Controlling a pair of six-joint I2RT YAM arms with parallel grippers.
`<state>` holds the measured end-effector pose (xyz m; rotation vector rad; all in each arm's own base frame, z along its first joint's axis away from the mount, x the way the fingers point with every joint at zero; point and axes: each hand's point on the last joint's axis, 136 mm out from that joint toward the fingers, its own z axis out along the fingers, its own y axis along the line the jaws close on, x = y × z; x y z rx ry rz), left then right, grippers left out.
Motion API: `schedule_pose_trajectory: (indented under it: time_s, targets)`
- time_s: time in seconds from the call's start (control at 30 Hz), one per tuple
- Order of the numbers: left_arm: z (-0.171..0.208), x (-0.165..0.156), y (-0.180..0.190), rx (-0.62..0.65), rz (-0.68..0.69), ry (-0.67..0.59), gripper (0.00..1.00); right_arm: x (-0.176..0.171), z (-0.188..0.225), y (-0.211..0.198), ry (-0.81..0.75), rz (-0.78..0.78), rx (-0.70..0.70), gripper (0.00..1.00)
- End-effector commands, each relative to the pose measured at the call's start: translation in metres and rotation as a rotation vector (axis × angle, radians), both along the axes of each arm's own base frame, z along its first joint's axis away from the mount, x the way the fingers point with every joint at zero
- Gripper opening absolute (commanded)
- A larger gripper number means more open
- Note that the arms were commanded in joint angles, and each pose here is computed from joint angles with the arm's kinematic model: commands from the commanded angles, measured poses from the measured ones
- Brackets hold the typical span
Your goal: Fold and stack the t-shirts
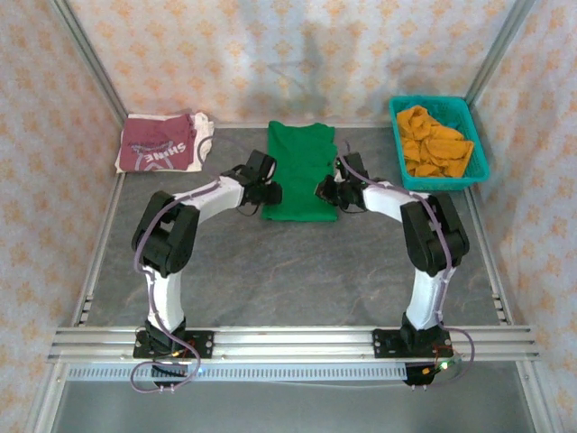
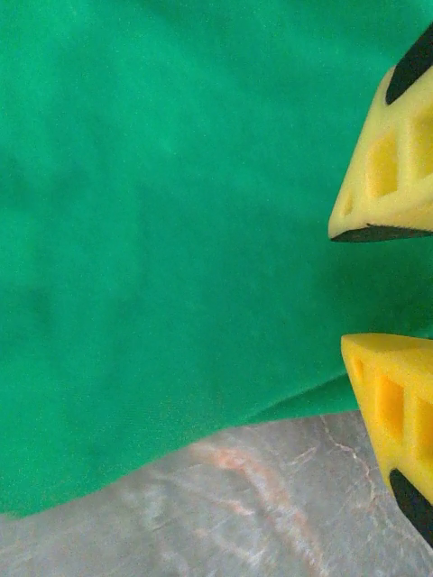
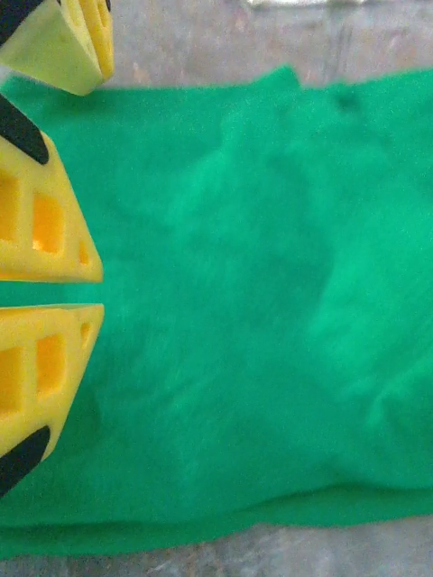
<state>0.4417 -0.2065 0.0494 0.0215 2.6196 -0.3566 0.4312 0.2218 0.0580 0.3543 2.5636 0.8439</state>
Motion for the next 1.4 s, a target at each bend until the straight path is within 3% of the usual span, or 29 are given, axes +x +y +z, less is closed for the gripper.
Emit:
schedule_pose_trajectory:
  time_s: [0.0,0.3,0.43,0.63,0.8,1.0,1.37]
  targets:
    - [-0.014,-0.002,-0.005,-0.045,0.018,-0.003,0.31,-0.009,-0.016,0.004,0.021,-0.005,0.025,0.14]
    - [-0.045,-0.069,0.019,-0.013,0.084,0.069,0.29,-0.081,-0.062,0.018,0.135,0.030,0.047,0.11]
    - [-0.042,-0.105,0.030,-0.040,0.146,0.110,0.28,-0.104,-0.055,0.021,0.133,-0.013,0.093,0.11]
    - [-0.006,-0.126,0.060,0.022,0.202,0.132,0.35,-0.102,-0.001,0.017,0.050,-0.035,0.118,0.16]
    - [-0.005,-0.146,0.061,-0.127,0.246,0.202,0.40,-0.104,0.025,0.004,-0.026,-0.038,0.065,0.25]
    - [-0.018,-0.165,0.044,-0.147,0.196,0.284,0.43,-0.105,0.019,-0.005,-0.053,-0.034,0.003,0.30]
    - [-0.011,-0.153,0.025,-0.176,0.162,0.259,0.44,-0.104,0.005,-0.002,-0.044,-0.030,0.011,0.31]
